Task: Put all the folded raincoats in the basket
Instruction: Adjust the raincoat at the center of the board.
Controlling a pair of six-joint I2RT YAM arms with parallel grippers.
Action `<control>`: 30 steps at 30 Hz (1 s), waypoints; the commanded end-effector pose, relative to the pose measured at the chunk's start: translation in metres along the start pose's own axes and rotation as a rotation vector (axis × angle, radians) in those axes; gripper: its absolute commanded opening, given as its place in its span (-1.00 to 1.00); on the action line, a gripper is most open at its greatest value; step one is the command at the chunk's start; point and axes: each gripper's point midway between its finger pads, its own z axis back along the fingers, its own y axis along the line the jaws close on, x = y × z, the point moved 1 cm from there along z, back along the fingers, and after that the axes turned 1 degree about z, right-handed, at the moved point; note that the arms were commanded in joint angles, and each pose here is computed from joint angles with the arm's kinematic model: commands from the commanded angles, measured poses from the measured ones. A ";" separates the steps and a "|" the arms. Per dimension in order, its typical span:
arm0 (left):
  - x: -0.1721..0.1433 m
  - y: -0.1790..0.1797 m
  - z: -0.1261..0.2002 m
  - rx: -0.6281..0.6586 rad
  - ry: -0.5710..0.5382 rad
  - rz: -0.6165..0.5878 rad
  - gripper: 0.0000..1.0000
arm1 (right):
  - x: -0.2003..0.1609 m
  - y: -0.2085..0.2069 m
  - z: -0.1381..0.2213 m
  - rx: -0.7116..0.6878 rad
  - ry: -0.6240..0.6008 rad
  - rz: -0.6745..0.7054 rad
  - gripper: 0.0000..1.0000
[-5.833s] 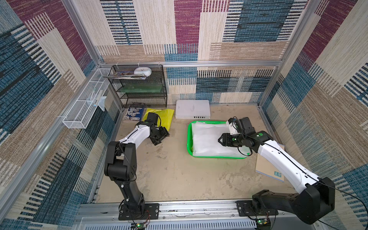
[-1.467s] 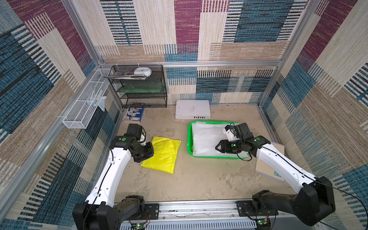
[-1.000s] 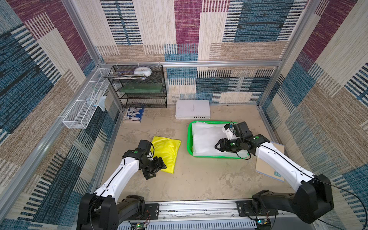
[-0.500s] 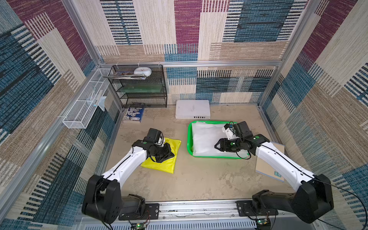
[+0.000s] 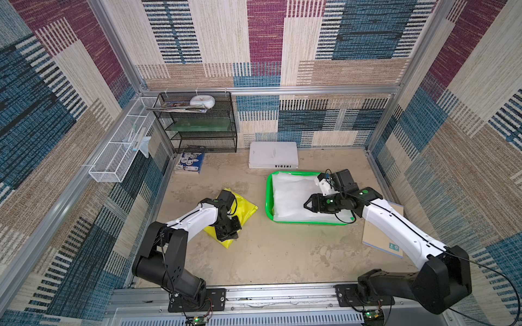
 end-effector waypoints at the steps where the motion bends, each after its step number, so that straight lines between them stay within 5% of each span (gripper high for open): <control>1: 0.005 0.041 0.013 0.176 -0.041 0.048 -0.90 | -0.001 0.005 0.007 0.014 -0.007 0.001 0.17; 6: 0.037 0.042 0.070 0.169 -0.227 0.106 -0.87 | -0.004 0.015 0.012 0.044 -0.015 0.003 0.19; 9: 0.051 -0.009 0.096 -0.104 -0.309 0.020 -0.77 | -0.006 0.025 0.010 0.070 -0.015 0.007 0.19; 12: 0.052 -0.060 0.100 -0.318 -0.252 -0.079 -0.71 | -0.004 0.035 0.008 0.087 -0.016 0.011 0.19; 18: 0.047 -0.089 0.045 -0.102 -0.116 -0.263 -0.52 | -0.004 0.041 0.008 0.078 -0.014 0.021 0.19; 25: 0.052 -0.060 0.000 0.065 -0.089 -0.189 -0.48 | -0.010 0.037 0.009 0.060 -0.007 0.025 0.20; 30: 0.037 -0.054 -0.019 0.041 -0.049 -0.185 -0.50 | -0.014 0.032 0.008 0.043 -0.003 0.029 0.20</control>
